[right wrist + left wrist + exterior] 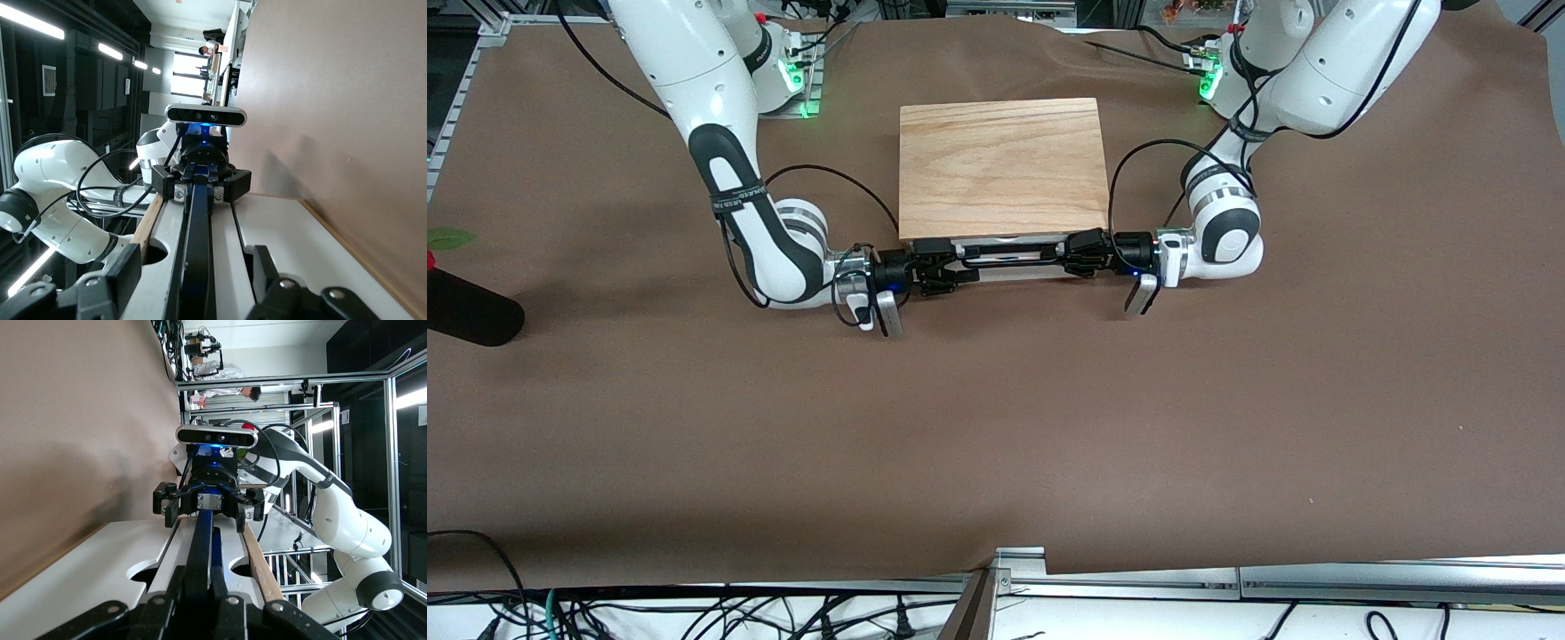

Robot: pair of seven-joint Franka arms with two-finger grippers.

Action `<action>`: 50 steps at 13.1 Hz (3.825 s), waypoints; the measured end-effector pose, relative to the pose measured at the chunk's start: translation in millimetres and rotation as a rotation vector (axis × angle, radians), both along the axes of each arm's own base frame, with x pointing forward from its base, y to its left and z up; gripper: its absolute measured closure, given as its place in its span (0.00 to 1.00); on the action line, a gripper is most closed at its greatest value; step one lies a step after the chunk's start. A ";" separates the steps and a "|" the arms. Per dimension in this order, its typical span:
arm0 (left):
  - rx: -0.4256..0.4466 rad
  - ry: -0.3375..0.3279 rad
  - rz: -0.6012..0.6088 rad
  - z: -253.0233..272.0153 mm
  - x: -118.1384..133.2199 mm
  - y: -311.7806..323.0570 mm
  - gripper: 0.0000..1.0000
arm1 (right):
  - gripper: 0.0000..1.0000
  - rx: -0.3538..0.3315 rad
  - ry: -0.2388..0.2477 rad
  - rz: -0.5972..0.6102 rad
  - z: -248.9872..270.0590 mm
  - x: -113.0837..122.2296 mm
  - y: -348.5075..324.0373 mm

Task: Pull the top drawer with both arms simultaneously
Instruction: 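Close the right gripper and the left gripper on the black handle, then pull the handle outward with both grippers to slide the drawer open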

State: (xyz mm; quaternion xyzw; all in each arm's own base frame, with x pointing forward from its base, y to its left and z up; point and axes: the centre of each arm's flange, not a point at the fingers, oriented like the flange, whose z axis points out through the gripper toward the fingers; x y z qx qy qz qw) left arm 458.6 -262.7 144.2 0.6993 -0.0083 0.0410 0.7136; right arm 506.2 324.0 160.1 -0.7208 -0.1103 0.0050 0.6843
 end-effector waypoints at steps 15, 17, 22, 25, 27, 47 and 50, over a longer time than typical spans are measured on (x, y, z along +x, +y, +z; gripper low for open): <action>-0.002 0.001 0.000 -0.3 -0.1 -0.2 0.82 | 0.81 0.019 0.000 -0.002 -2.0 0.3 -10.3; -0.003 0.003 0.000 -0.3 -0.1 -0.1 0.82 | 0.81 0.019 0.000 -0.002 -2.0 0.3 -10.3; -0.005 0.017 0.000 -0.6 0.1 0.0 0.82 | 0.81 0.015 -0.006 0.002 -1.1 1.8 -10.0; -0.008 0.040 0.003 -0.9 2.7 1.4 0.82 | 0.81 -0.002 -0.007 0.009 2.0 8.5 -8.0; -0.016 0.052 0.010 -1.4 10.3 2.2 0.82 | 0.81 -0.002 -0.009 0.005 3.7 17.1 -7.4; 0.038 0.177 0.045 12.2 124.0 14.3 0.82 | 0.81 -0.041 -0.007 -0.052 10.5 129.5 1.5; 0.040 0.192 0.046 11.4 138.6 15.7 0.82 | 0.81 -0.051 -0.020 -0.070 10.5 141.0 2.3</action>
